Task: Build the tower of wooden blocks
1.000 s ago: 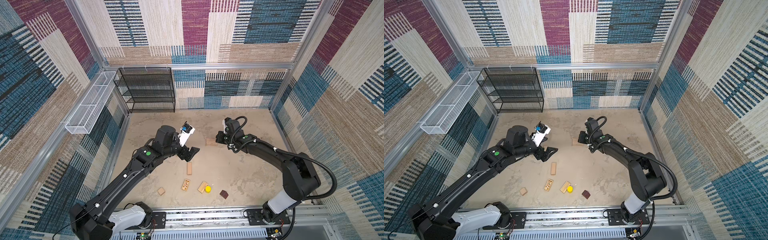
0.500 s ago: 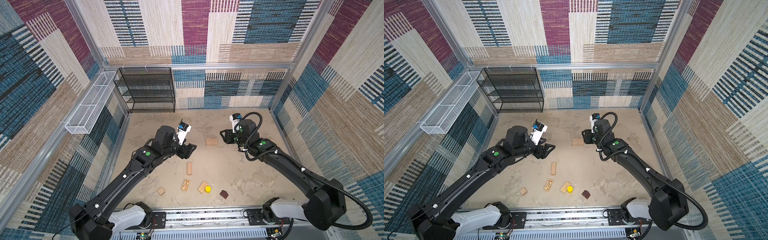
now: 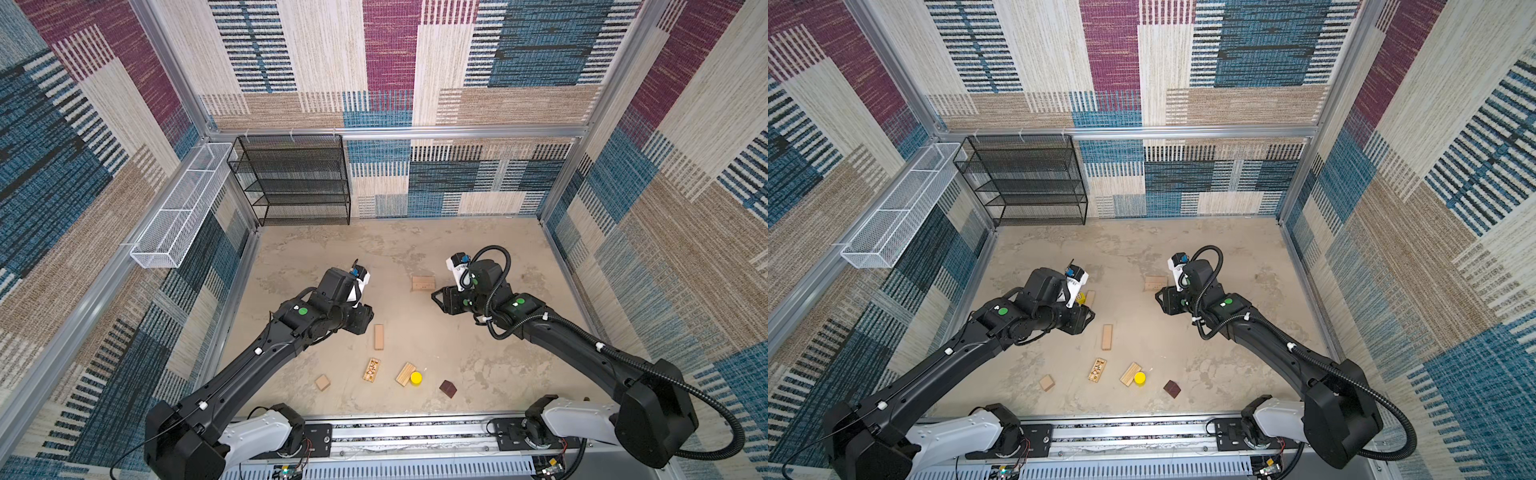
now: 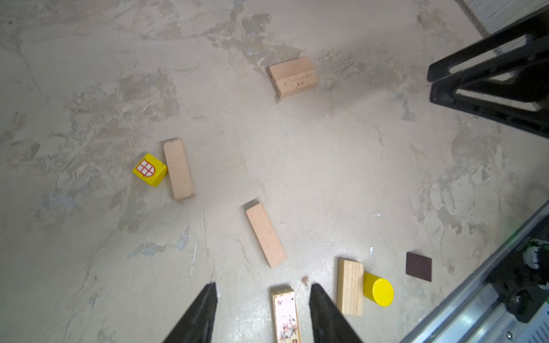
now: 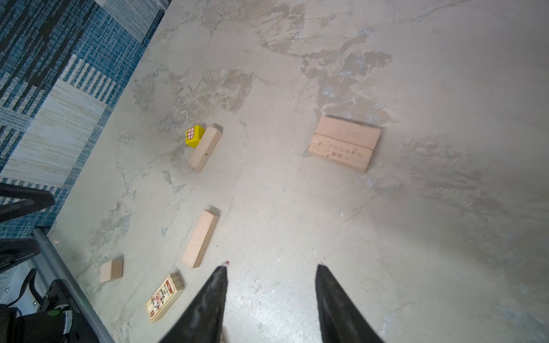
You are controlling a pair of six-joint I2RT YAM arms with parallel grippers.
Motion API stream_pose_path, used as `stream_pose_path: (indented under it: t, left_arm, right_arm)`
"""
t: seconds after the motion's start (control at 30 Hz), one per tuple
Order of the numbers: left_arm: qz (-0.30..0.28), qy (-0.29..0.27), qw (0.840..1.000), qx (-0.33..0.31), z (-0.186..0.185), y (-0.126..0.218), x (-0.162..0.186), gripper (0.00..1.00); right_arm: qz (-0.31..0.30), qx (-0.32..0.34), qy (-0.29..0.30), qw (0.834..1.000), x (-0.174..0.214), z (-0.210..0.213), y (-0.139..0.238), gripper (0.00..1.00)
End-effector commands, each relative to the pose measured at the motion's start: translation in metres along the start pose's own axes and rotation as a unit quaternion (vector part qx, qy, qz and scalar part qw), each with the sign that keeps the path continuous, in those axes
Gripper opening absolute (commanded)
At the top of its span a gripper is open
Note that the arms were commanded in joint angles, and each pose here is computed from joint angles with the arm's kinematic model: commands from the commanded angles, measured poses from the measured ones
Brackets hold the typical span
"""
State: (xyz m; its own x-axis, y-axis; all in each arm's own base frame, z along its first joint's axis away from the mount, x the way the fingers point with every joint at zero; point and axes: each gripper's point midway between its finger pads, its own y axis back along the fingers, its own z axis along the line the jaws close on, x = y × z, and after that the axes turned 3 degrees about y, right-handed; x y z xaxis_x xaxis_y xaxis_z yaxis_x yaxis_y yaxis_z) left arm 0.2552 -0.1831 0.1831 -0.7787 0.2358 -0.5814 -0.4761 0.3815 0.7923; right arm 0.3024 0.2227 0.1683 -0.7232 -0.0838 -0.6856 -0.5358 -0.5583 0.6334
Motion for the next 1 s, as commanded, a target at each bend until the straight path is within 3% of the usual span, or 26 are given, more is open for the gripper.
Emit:
stream_pose_path:
  t: [0.0,0.27,0.43,0.63,0.97]
  left_arm:
    - [0.023,0.019,0.999,-0.031,0.012,-0.005,0.012,0.53]
    - [0.024,0.025,0.999,-0.018,0.015,-0.032,-0.010,0.47]
    - [0.037,0.054,0.997,-0.041,0.040,-0.054,-0.025,0.47]
    - [0.056,0.102,0.992,-0.037,0.061,-0.089,-0.036,0.43]
    - [0.123,0.107,0.984,-0.076,0.081,-0.133,-0.010,0.38]
  right_arm:
    - [-0.004,-0.021,-0.006,1.000,0.001,0.010,-0.005,0.51]
    - [-0.004,-0.039,0.008,0.999,0.004,0.023,-0.008,0.48]
    - [-0.018,-0.005,0.017,1.000,-0.001,0.013,0.001,0.59]
    - [0.000,0.014,-0.006,1.000,0.013,0.003,-0.005,0.60]
    - [0.014,0.021,-0.025,0.999,0.024,-0.002,-0.009,0.63]
